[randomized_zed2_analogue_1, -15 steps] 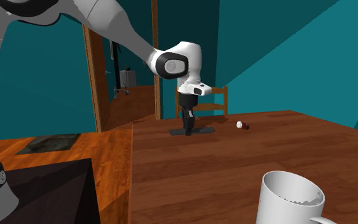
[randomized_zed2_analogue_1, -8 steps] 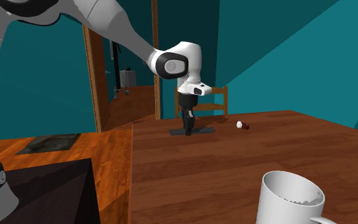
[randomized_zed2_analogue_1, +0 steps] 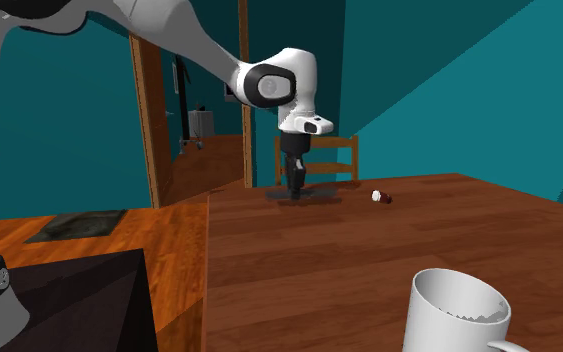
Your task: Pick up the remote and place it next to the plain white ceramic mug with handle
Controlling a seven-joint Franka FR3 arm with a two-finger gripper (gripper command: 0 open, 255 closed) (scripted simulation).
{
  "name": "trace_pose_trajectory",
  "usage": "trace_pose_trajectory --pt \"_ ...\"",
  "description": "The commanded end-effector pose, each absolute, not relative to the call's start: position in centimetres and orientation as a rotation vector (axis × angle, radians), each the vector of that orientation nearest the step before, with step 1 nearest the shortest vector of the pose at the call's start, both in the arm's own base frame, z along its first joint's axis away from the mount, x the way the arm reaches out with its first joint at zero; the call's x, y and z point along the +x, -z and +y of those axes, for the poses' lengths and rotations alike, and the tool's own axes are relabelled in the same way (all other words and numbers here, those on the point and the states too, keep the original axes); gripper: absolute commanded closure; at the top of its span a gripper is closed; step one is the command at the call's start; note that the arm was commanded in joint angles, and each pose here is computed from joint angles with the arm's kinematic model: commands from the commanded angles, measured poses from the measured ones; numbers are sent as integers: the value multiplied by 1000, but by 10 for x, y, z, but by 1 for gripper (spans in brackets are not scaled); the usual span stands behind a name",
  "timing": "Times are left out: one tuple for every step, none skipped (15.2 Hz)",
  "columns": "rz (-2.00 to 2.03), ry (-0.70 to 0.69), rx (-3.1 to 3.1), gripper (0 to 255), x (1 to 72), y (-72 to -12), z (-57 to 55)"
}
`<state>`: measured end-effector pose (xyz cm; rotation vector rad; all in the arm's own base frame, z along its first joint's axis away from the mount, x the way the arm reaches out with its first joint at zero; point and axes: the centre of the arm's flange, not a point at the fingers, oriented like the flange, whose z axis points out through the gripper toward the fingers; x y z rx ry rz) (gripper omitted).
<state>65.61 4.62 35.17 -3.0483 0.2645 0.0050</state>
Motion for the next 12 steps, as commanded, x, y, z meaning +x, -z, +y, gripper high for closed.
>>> trace_pose_trajectory --pt "264 -5 -3048 255 657 -362 46" --pt "264 -5 -3048 255 657 -367 46" --pt "264 -5 -3048 255 657 -373 46" --pt "264 -5 -3048 255 657 -378 46" --pt "264 -5 -3048 255 657 -383 46" --pt "264 -5 -3048 255 657 -389 46" --pt "264 -5 -3048 255 657 -394 46" --pt "264 -5 -3048 255 657 -399 46" --pt "264 -5 -3048 255 657 -404 46" --pt "264 -5 -3048 255 657 -410 46" --pt "264 -5 -3048 255 657 -415 46" --pt "264 -5 -3048 255 657 -420 46"
